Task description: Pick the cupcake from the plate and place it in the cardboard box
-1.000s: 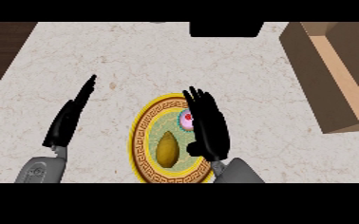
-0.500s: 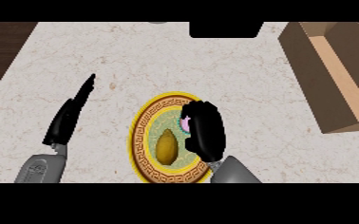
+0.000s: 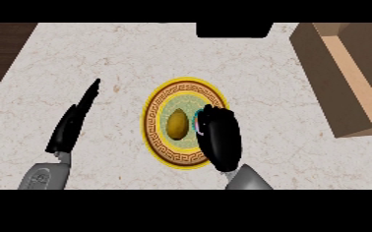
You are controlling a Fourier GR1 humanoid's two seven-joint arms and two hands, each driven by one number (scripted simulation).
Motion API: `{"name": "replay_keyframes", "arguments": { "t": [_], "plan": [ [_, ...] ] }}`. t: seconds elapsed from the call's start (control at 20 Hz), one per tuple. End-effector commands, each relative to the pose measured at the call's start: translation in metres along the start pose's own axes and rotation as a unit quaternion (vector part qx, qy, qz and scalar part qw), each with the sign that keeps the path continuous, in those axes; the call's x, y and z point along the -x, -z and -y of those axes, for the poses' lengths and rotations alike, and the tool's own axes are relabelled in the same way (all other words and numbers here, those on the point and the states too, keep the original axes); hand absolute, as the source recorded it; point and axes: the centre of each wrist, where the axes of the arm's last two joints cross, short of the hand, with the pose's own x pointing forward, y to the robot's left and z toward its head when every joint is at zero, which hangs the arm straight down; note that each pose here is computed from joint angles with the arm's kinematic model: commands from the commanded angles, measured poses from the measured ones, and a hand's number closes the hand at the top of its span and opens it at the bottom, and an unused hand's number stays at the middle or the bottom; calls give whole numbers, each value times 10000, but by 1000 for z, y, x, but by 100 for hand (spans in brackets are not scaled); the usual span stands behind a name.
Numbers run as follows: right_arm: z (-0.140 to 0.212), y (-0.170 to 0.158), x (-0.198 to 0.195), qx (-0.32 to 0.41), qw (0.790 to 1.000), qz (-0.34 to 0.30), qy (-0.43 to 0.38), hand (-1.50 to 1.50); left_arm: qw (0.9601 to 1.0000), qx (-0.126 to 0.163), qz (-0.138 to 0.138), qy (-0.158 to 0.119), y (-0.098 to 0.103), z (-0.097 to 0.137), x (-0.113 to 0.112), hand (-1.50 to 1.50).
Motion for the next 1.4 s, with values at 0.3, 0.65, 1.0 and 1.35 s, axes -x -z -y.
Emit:
{"name": "replay_keyframes", "arguments": {
  "t": [0.3,0.65,1.0,1.35],
  "plan": [
    [60,23,113,-2394,9662,778,-559,150,10000,-6,14,46,-8,1,4,0],
    [181,81,137,-1201,9888,416,-779,150,9999,-110,-23,-3,0,-10,7,0],
    [255,74,161,-800,9913,-449,-939,150,9999,-140,-6,22,1,-7,10,0],
    [298,96,225,-296,9888,-1316,-633,150,10000,-13,16,21,5,-2,-4,0]
  ]
}}
